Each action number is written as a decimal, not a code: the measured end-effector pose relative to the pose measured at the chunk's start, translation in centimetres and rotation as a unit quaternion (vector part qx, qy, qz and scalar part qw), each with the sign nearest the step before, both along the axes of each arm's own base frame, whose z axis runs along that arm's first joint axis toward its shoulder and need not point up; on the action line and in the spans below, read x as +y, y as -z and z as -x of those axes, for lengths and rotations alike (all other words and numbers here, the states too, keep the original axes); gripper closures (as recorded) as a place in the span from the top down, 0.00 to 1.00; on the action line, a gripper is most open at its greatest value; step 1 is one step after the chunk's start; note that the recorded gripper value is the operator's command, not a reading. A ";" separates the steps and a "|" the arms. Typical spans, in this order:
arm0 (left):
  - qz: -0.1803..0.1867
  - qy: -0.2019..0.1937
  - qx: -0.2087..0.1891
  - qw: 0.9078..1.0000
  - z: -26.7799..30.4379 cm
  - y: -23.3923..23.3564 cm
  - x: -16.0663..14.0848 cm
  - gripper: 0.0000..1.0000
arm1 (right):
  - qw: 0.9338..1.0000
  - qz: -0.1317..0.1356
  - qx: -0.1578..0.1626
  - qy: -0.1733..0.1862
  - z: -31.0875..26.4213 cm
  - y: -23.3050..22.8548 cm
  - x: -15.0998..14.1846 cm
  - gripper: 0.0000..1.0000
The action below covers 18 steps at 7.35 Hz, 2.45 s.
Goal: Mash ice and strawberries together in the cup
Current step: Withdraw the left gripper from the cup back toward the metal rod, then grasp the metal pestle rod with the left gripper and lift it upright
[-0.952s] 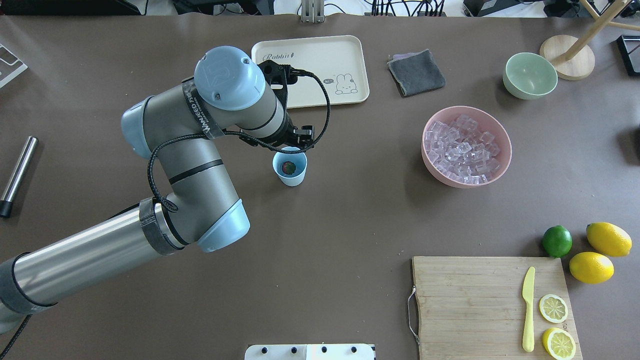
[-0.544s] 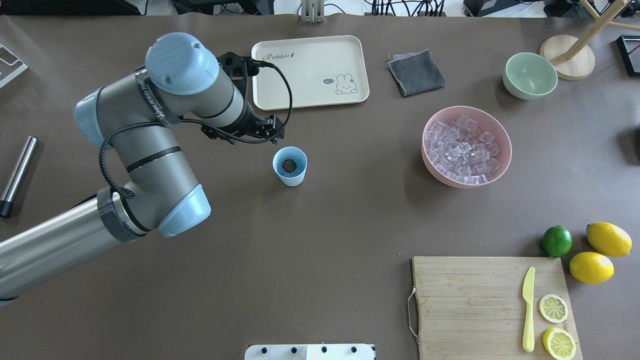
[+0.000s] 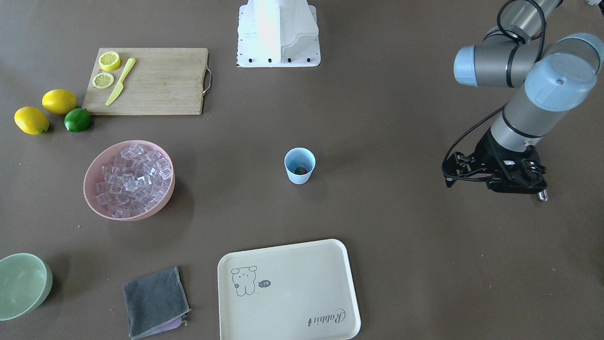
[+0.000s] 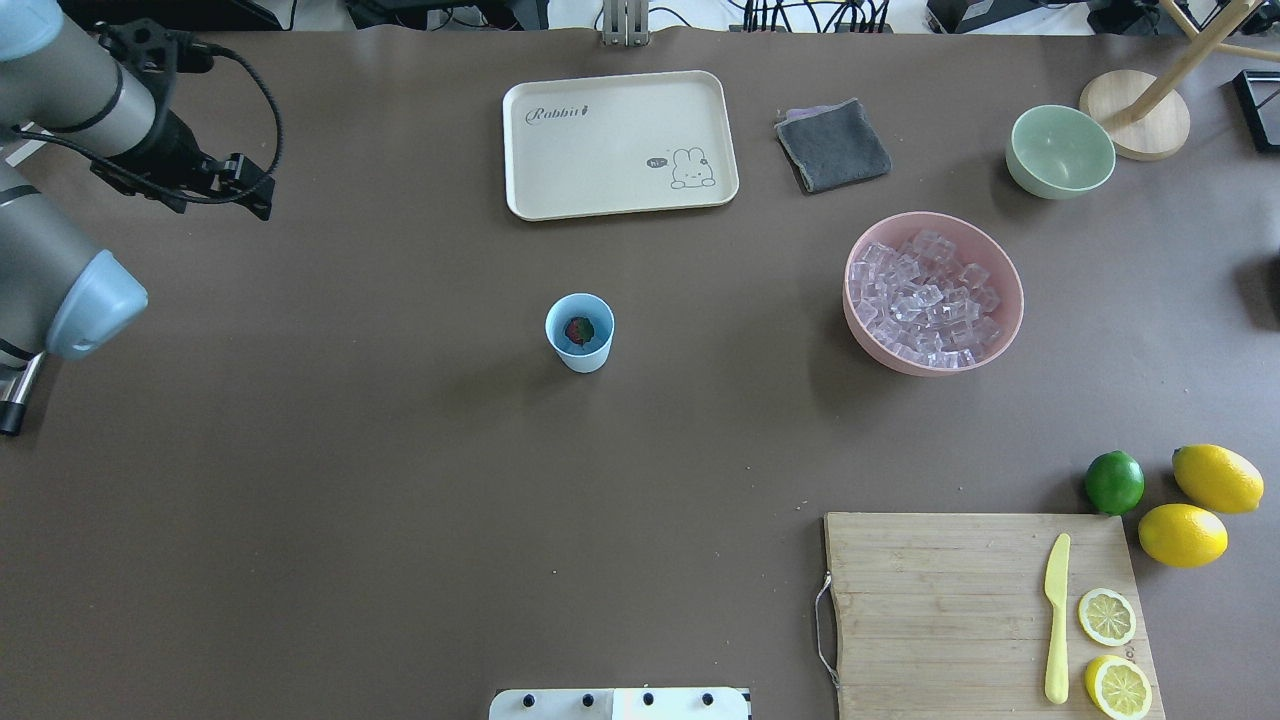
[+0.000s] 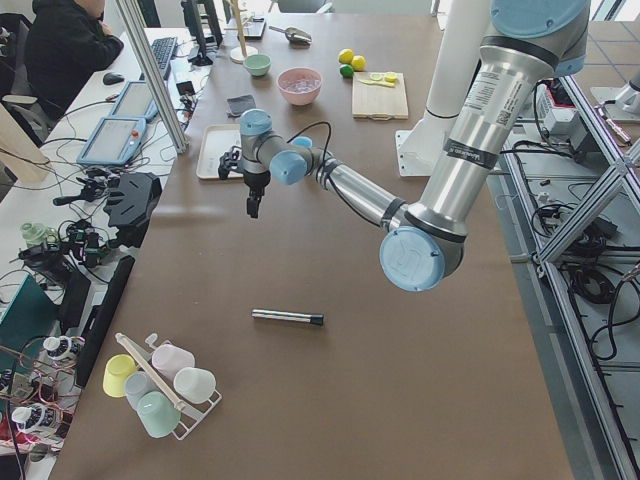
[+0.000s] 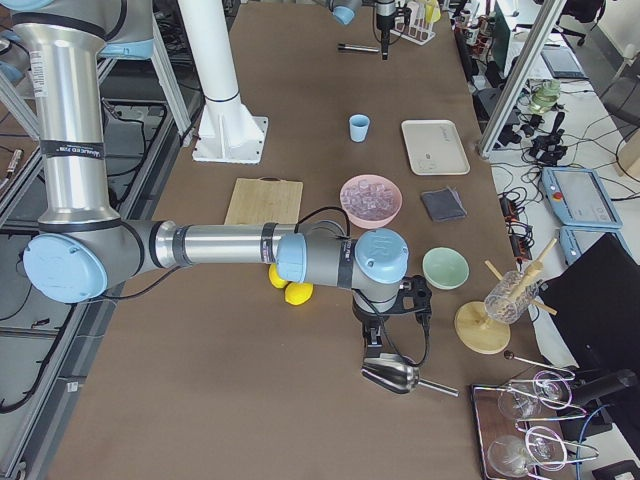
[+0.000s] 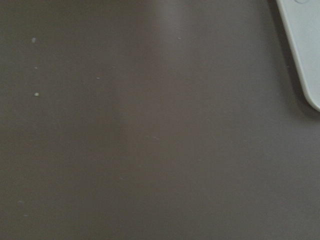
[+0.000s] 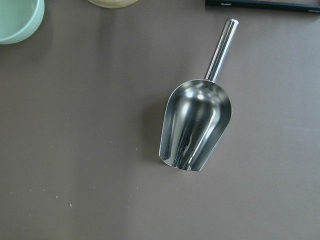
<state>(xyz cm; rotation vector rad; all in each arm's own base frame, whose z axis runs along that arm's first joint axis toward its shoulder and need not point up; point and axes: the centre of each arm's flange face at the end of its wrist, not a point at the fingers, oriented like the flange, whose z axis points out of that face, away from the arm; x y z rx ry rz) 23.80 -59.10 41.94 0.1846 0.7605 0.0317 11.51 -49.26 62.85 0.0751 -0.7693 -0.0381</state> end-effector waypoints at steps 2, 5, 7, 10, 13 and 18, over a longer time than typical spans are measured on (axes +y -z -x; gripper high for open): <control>-0.010 -0.010 0.003 1.000 6.5 -10.2 0.4 0.98 | 1.000 -0.001 0.001 -0.001 -0.1 0.1 0.0 0.99; -0.026 -0.022 0.019 0.999 8.3 -19.1 1.9 0.98 | 1.000 -0.004 0.001 -0.003 -0.3 0.4 0.1 0.99; -0.018 -0.021 0.017 0.999 8.4 -21.7 2.8 0.90 | 1.000 -0.005 0.002 -0.003 -0.3 0.6 0.0 0.99; -0.006 -0.016 0.015 1.000 9.0 -24.6 4.7 0.90 | 1.000 -0.008 0.002 -0.004 -0.4 0.8 -0.1 0.99; -0.005 -0.010 0.026 1.000 7.6 -26.1 6.7 0.78 | 1.000 -0.009 0.002 -0.003 -0.4 1.1 -0.4 0.99; -0.021 -0.017 0.026 0.999 7.0 -26.5 7.5 0.33 | 1.000 -0.012 0.003 -0.003 -0.4 1.4 -0.6 0.99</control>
